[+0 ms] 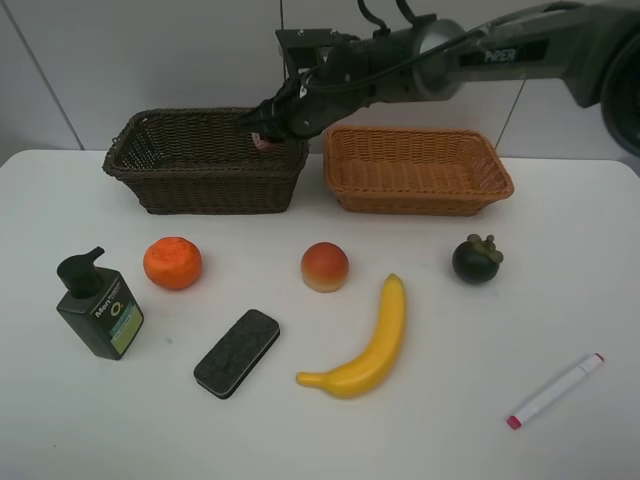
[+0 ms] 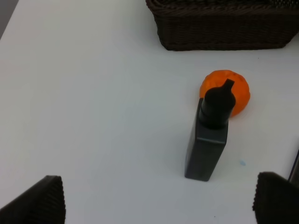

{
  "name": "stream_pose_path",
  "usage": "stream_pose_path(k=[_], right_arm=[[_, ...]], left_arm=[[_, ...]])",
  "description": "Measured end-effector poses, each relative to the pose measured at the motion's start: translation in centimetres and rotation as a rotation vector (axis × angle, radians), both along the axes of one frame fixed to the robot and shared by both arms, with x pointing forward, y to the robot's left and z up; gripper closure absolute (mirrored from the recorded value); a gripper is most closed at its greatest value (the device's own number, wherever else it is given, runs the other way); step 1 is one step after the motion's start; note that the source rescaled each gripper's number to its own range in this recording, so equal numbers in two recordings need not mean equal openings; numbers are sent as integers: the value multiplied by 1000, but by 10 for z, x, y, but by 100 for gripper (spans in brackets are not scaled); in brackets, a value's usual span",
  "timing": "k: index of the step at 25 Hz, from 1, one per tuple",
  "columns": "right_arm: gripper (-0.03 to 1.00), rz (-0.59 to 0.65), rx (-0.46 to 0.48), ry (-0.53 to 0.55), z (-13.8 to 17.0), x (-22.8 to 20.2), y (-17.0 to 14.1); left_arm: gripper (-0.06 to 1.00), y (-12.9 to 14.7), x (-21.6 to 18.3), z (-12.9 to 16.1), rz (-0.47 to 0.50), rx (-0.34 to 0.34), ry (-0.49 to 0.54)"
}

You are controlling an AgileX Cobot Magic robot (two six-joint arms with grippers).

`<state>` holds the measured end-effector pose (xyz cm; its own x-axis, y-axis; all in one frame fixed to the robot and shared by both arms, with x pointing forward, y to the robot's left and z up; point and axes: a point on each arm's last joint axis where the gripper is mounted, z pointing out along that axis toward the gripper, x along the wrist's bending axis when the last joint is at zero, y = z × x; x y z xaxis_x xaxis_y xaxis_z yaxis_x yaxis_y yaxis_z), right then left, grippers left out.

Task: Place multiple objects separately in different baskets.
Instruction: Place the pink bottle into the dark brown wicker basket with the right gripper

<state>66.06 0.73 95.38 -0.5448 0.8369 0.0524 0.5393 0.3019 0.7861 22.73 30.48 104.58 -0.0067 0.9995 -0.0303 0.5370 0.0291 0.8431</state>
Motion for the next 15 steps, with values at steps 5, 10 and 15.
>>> stream_pose_path(k=[5, 10, 15], right_arm=[[68, 5, -24, 31, -18, 0, 2], [68, 6, -23, 27, -18, 0, 2], [14, 50, -29, -61, -13, 3, 5]], left_arm=[[-5, 0, 0, 0, 0, 0, 0], [-5, 0, 0, 0, 0, 0, 0], [-5, 0, 0, 0, 0, 0, 0]])
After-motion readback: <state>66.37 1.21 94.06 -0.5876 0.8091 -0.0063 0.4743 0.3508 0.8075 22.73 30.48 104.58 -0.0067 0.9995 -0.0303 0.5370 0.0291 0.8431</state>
